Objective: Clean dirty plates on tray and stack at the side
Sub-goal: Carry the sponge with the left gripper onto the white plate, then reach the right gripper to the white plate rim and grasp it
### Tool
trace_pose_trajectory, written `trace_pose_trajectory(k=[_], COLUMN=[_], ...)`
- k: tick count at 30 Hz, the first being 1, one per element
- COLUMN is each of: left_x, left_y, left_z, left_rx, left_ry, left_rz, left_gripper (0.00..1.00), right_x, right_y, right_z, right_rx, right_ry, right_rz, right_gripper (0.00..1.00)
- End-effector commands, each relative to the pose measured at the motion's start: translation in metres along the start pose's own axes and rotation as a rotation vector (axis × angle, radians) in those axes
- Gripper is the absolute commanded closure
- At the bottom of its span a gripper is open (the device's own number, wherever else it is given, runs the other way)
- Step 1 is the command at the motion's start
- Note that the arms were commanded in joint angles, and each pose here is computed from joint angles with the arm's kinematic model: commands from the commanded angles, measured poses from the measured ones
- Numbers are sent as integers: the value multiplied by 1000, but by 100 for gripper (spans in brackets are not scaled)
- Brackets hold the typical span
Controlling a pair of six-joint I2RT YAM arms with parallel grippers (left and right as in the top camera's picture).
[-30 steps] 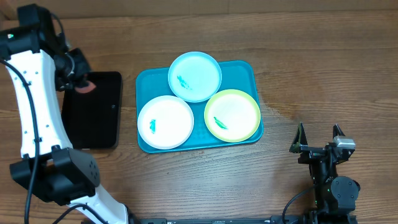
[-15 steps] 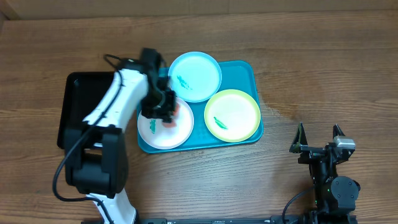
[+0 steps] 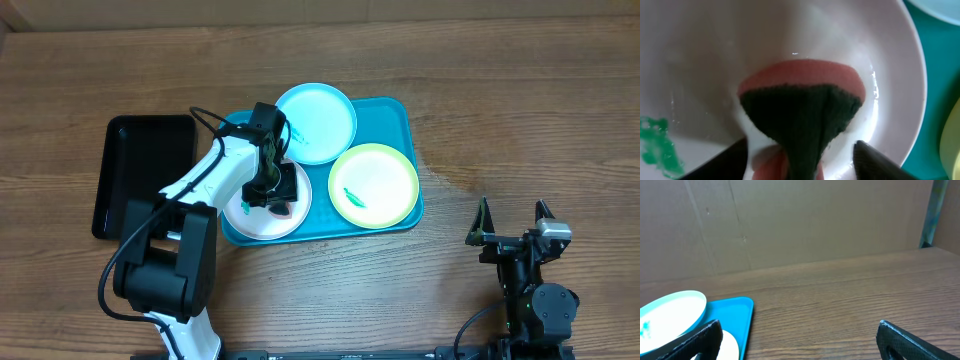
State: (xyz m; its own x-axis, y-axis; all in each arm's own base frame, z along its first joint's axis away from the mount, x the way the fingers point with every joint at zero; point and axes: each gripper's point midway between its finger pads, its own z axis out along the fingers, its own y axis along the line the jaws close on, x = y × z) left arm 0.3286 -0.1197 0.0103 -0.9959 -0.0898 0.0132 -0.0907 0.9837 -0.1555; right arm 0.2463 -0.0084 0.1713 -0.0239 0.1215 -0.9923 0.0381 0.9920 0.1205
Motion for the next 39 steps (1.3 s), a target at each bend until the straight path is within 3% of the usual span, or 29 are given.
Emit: trace_pose_trajectory(k=[1,6,11,12,13,14,19,21,23,27,31,33,36,39], left_x=[-4,-32,-65,-70,-74,-77,-81,-84,-85,-84,-84,-84,-86,-86], left_y=[8,7,0,-1,-1,0,11,16,21,22,23,24,26,26], left_z=[-14,-75,-152,-162,-168,-172,-170,-168,-167,-167,-167,-167,-167,-167], left_rx=[-40,-34,-1,2,5,9,4,5,7,5,-1,-7,-21,-21], left_ry=[-2,-41,-186,-213,-231,-244,-241,-240,-236,-231,-231,-234,-241,-241], left_rz=[-6,-10,-13,-15,-17,-21,-51,-72,-105,-107,-99,-100,-102,-102], left_gripper=[25,23,22,16,5,0,0,0,0,0,0,0,0,0], right_x=[2,2,2,2,2,2,-19,-31,-16,-54,-143,-178,-212,-216], right_y=[1,2,1,2,2,2,-2,22,63,78,85,88,92,93], right_z=[0,0,0,0,0,0,-1,-3,-12,-25,-64,-79,-79,-61], right_rx=[-9,-9,-9,-9,-9,-9,14,-126,-373,-505,-612,-602,-519,-422], right_ry=[-5,-5,-5,-5,-5,-5,-88,-127,-10,-98,-425,-478,-356,-50], right_rz=[-7,-7,-7,-7,-7,-7,-7,101,276,495,431,373,277,237], right_gripper=[0,0,0,0,0,0,0,0,0,0,0,0,0,0])
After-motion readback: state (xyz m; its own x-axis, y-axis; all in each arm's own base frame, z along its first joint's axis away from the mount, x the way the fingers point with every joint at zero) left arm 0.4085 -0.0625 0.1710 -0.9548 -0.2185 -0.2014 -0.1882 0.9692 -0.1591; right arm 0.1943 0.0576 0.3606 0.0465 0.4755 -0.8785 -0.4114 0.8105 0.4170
